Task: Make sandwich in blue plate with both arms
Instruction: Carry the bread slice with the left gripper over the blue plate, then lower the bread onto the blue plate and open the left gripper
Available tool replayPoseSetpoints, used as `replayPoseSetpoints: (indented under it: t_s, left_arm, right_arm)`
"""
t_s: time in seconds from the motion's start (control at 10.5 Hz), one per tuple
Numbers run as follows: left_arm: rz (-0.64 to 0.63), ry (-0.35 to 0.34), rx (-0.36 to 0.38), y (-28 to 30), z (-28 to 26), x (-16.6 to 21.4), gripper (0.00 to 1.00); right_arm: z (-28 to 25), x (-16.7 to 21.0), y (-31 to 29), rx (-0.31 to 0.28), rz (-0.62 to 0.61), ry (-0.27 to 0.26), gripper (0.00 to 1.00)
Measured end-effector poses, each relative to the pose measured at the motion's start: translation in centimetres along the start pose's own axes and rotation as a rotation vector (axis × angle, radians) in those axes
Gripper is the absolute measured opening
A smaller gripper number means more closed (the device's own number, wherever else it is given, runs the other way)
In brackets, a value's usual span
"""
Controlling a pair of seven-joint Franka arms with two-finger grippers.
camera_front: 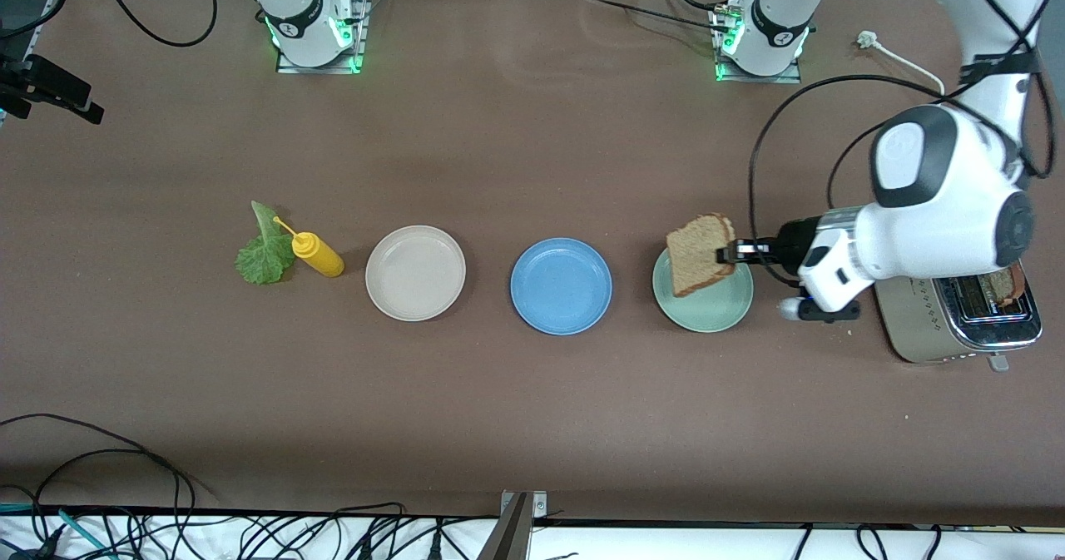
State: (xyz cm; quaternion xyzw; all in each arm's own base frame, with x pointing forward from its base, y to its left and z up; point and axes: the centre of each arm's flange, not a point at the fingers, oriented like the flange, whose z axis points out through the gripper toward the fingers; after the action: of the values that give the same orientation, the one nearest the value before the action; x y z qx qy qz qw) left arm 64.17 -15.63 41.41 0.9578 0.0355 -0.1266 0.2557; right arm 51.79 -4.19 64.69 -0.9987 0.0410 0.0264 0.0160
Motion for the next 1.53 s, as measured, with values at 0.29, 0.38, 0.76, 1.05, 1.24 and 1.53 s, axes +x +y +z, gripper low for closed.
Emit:
replayPoseSetpoints:
  t_s: [0.29,0.38,0.76,1.05,1.24,1.53]
  left_arm:
    - [-0.009,-0.039,-0.108,3.5,5.4,0.5,0.09]
    - [-0.032,-0.05,-0.158,4.8,7.4,0.7,0.09]
    - [-0.078,-0.048,-0.223,7.5,15.4,1.4,0.09]
    - [-0.109,-0.037,-0.222,7.2,19.4,2.1,0.09]
    - [-0.119,-0.018,-0.225,7.4,21.0,2.3,0.09]
    - [-0.122,0.013,-0.22,7.4,21.9,3.0,0.09]
  right_arm:
    - [0.1,0.1,-0.1,0.0,-0.002,-0.002,1.0]
    - [0.2,0.1,-0.2,-0.001,-0.003,-0.004,1.0]
    - [0.3,0.2,-0.2,-0.001,-0.003,-0.008,1.0]
    - [0.3,0.2,-0.2,-0.001,-0.003,-0.008,1.0]
    - [0.3,0.2,-0.2,-0.001,-0.003,-0.008,1.0]
    - [0.8,0.5,-0.4,-0.002,-0.007,-0.018,1.0]
